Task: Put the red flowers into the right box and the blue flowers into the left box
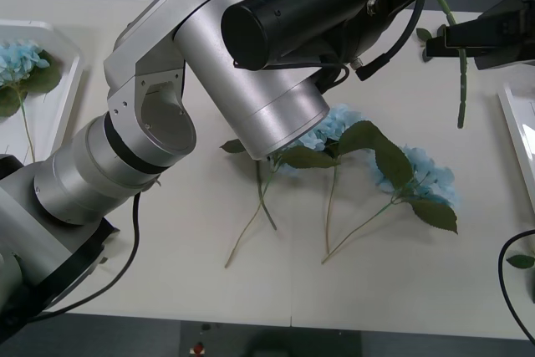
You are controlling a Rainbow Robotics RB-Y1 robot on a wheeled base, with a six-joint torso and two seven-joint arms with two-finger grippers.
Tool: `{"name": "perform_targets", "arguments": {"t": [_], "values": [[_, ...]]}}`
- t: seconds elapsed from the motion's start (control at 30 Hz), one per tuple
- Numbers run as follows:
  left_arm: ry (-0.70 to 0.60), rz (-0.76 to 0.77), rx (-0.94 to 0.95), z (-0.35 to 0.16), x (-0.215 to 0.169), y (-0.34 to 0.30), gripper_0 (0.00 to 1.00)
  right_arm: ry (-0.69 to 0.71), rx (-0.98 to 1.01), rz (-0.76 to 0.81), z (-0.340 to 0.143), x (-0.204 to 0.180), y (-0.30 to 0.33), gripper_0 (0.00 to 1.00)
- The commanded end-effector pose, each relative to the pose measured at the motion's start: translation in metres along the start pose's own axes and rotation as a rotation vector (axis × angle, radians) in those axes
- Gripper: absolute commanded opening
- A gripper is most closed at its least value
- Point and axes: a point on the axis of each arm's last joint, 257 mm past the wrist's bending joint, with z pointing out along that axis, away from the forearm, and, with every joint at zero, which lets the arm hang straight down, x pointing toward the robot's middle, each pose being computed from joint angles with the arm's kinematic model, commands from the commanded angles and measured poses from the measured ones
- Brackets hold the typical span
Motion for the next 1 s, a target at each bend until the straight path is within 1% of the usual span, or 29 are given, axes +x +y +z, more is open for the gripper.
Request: {"name": "perform_targets", "arguments": {"t": [0.03,0.1,0.13,0.4,0.43,0.47,0.5,0.53,0.57,0.83,1.0], "values": [[-0.023,-0.015,0.023,-0.003,-0.011,-0.008,0.00,0.012,-0.047,0.041,0.009,-0.010,0.023,0.10],[-0.025,-0.015,0.022,-0.003,-0.012,-0.008,0.00,0.018,-0.062,0.066,0.009,-0.009,0.027,0.01],[-0.025,-0.015,0.023,-0.003,-0.012,-0.008,0.00,0.020,-0.069,0.076,0.009,-0.008,0.028,0.00],[-0.023,-0.019,0.023,-0.003,-0.011,-0.008,0.01,0.016,-0.082,0.079,0.008,-0.009,0.032,0.00],[-0.025,-0.019,0.023,-0.003,-0.012,-0.008,0.07,0.018,-0.082,0.080,0.008,-0.009,0.032,0.00],[-0.024,-0.020,0.023,-0.003,-0.012,-0.008,0.45,0.016,-0.082,0.081,0.008,-0.009,0.031,0.00],[-0.023,-0.022,0.023,-0.003,-0.012,-0.008,0.77,0.016,-0.080,0.081,0.008,-0.009,0.031,0.00],[-0.023,-0.022,0.022,-0.003,-0.012,-0.008,0.92,0.016,-0.082,0.079,0.008,-0.009,0.032,0.00],[-0.025,-0.021,0.021,-0.003,-0.013,-0.007,1.00,0.016,-0.082,0.079,0.008,-0.009,0.032,0.00],[-0.030,-0.019,0.023,-0.004,-0.014,-0.008,1.00,0.017,-0.044,0.076,0.000,-0.011,0.027,0.00],[-0.043,-0.002,-0.002,-0.005,-0.023,0.006,1.00,0.033,0.094,0.083,-0.021,-0.008,0.004,0.00]]}}
